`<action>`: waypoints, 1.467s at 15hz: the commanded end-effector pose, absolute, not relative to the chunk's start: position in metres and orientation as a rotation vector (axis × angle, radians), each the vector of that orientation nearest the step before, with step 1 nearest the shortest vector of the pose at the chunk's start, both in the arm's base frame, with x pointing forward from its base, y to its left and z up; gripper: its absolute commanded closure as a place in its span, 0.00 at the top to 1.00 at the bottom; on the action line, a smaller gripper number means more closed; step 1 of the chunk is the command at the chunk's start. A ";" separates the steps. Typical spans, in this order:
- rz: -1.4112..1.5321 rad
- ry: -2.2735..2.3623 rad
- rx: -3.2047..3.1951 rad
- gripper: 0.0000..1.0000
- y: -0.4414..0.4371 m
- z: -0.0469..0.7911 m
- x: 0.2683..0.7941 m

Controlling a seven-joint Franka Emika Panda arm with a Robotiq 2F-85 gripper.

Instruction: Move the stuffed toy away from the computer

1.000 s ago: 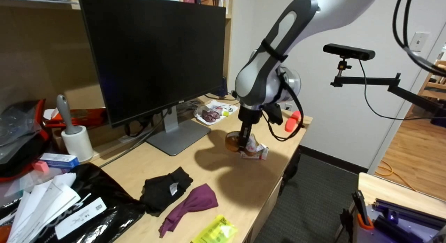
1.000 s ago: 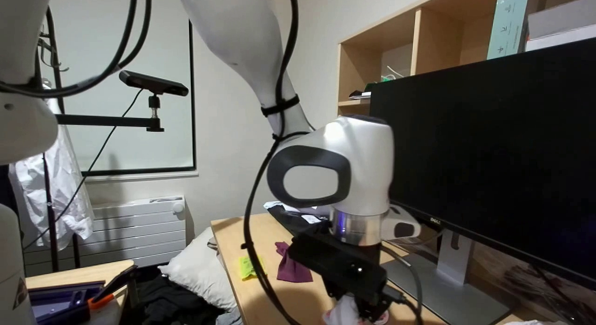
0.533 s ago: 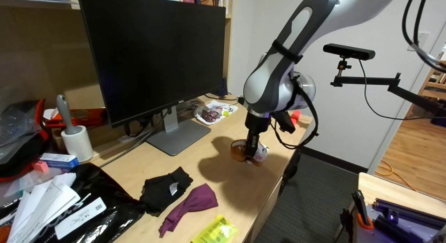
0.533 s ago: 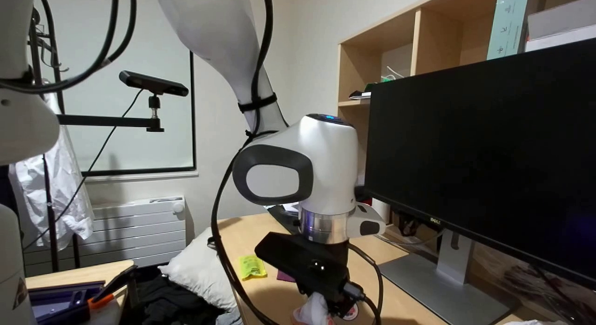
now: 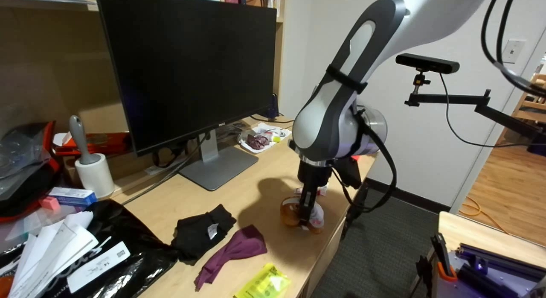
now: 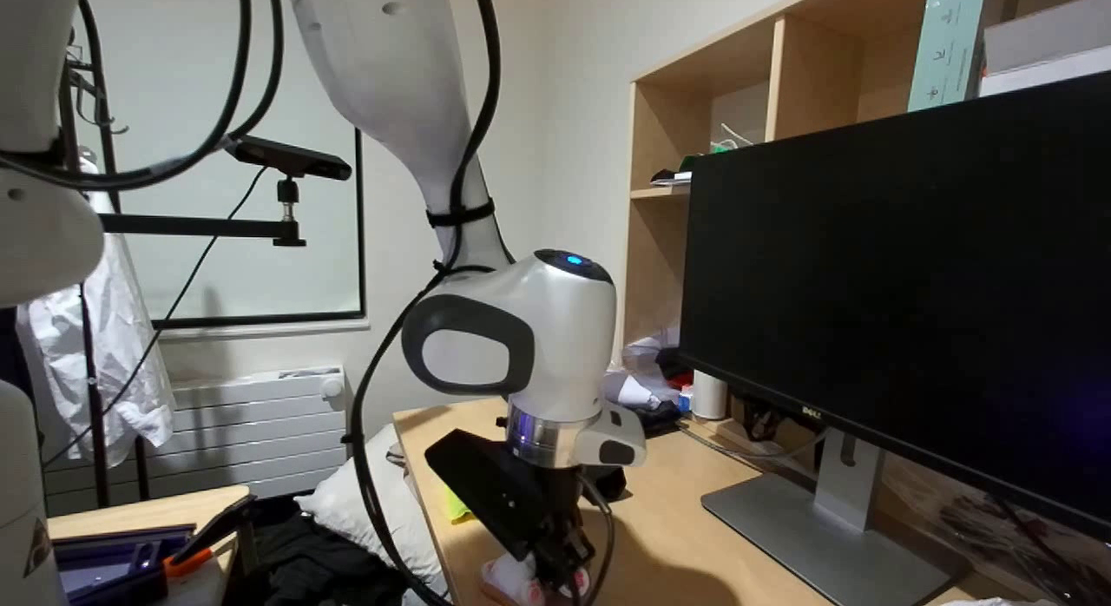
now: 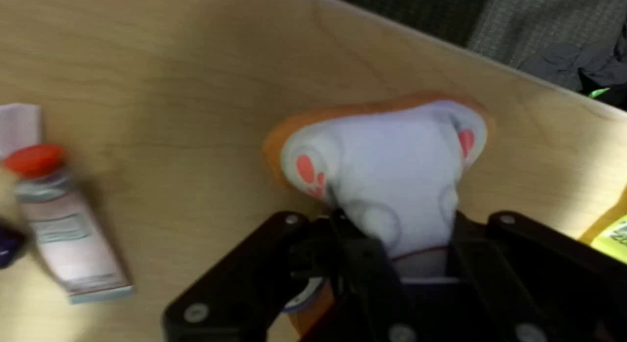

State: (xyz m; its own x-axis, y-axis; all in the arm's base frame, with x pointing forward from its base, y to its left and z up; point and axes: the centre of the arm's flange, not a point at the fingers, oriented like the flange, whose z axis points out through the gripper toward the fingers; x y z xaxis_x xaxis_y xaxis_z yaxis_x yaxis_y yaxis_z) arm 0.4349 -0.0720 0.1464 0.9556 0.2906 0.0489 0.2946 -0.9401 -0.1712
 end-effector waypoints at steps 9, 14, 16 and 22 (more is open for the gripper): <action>-0.009 -0.169 -2.891 0.10 0.029 0.144 0.424; 0.027 -0.205 -2.934 0.10 0.026 0.140 0.420; 0.030 -0.228 -2.941 0.40 0.028 0.140 0.420; -0.006 -0.241 -2.935 0.78 0.028 0.143 0.417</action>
